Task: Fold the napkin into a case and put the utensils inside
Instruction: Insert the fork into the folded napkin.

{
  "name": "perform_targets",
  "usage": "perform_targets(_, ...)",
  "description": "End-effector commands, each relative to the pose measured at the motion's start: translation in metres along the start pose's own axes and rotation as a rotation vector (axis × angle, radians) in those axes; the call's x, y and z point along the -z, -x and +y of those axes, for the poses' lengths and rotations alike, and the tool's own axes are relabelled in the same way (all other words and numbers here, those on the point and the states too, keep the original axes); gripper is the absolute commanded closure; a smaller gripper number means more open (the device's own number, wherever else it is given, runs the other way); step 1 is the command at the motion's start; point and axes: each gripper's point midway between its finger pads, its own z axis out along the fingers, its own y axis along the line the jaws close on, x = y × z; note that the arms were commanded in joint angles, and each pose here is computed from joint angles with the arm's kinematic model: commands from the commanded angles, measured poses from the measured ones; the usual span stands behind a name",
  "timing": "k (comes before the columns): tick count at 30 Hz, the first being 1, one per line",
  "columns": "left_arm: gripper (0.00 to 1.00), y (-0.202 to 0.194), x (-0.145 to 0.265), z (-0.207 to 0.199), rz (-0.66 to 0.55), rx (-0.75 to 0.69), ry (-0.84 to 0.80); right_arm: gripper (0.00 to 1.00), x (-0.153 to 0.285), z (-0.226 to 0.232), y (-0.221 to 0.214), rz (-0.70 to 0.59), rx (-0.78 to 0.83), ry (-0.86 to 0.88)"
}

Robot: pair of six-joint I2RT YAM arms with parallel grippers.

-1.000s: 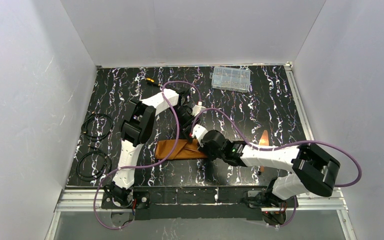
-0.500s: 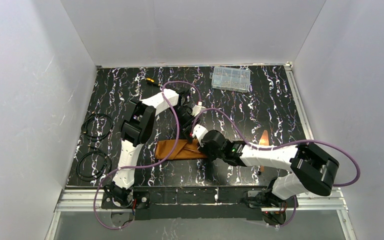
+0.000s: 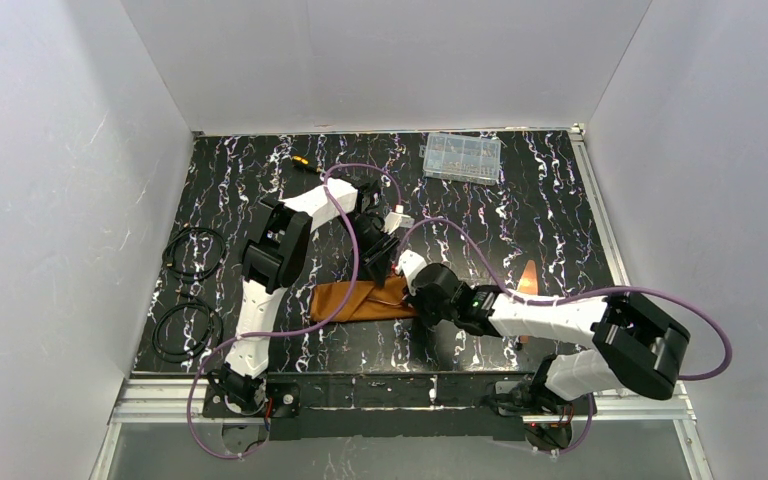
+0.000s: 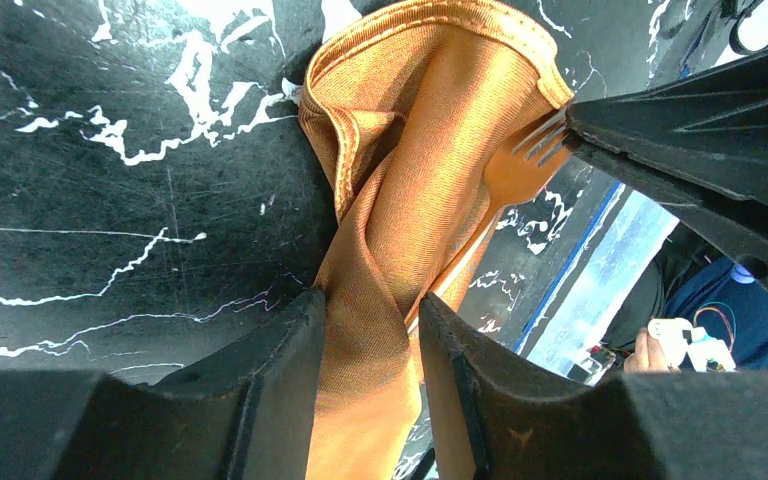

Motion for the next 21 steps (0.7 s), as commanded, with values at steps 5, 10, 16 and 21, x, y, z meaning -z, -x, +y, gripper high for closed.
perform_targets(5, 0.62, -0.005, 0.005, -0.014, 0.001, -0.012, -0.027, 0.96, 0.005, -0.003, 0.035, -0.067, -0.047, 0.03)
perform_targets(10, 0.62, -0.005, 0.005, -0.015, 0.002, -0.013, -0.031, 0.99, -0.001, 0.006, 0.028, 0.028, -0.076, 0.102)
perform_targets(16, 0.62, -0.006, 0.003, -0.014, 0.001, -0.015, -0.033, 0.99, 0.006, 0.015, 0.023, 0.081, -0.15, 0.229)
perform_targets(21, 0.62, -0.005, 0.004, -0.015, -0.003, -0.014, -0.034, 0.99, 0.007, 0.024, 0.019, 0.165, -0.194, 0.352)
